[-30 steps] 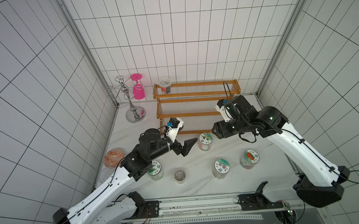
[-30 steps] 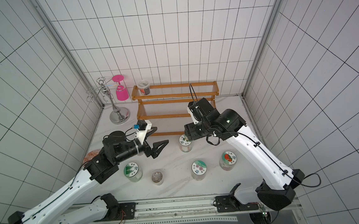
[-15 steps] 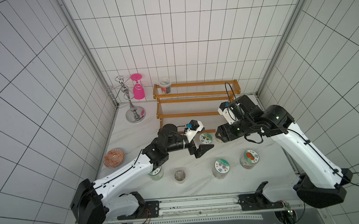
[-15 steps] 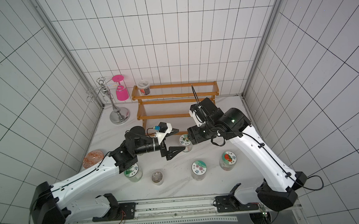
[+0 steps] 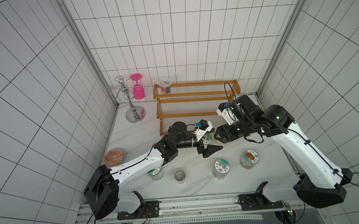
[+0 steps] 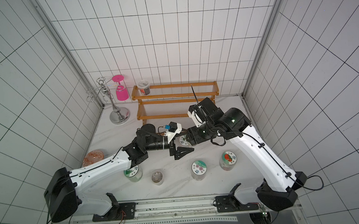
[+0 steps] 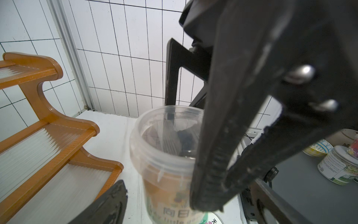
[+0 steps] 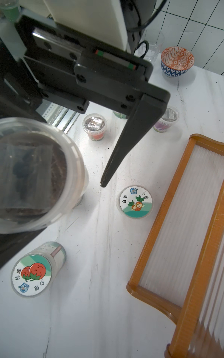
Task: Place the seed container on the shelf
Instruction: Pick up the seed jar at the center of the board.
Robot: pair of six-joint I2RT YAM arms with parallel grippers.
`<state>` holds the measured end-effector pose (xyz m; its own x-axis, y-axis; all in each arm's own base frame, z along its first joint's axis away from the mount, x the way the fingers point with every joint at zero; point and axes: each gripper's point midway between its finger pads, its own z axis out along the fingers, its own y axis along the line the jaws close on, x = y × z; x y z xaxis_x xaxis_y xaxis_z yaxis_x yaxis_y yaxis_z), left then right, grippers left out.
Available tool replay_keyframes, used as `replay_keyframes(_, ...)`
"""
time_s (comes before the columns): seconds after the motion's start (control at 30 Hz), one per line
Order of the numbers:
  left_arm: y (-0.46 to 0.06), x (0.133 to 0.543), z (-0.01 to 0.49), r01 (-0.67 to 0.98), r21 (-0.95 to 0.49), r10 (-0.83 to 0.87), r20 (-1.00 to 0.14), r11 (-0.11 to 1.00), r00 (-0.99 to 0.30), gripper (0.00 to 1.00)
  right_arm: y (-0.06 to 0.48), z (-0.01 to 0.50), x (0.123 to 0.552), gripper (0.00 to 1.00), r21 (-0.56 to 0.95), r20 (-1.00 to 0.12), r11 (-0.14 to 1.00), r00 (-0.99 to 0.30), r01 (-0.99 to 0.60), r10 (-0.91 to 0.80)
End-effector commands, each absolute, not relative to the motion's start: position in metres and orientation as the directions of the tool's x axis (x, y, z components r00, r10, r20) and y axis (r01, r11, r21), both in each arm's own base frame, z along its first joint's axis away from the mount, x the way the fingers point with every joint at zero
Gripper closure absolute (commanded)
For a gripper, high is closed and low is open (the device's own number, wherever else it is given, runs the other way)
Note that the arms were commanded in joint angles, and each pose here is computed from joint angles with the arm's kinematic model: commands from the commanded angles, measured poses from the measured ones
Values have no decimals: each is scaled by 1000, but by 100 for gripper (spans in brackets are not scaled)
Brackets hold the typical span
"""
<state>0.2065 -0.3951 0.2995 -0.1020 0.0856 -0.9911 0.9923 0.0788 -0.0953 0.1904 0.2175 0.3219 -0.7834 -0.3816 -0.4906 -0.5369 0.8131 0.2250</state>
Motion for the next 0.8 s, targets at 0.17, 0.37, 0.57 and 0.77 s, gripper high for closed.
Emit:
replay_keyframes(0.17,-405,211,319,994,-94,20,-995,61,-96,4,221,335,190,45,258,-516,797,-775,-546,-364)
replay_keyframes(0.37,-408,212,319,994,-96,14,-995,58,-97,17,224,333,190,45,269,-511,794,-779,-546,-363)
replay_keyframes(0.57,-410,215,319,994,-97,2,-995,60,-97,34,226,333,190,42,277,-510,790,-781,-547,-361)
replay_keyframes(0.77,-409,219,322,992,-92,-27,-996,84,-90,45,226,334,191,32,275,-514,789,-778,-549,-362)
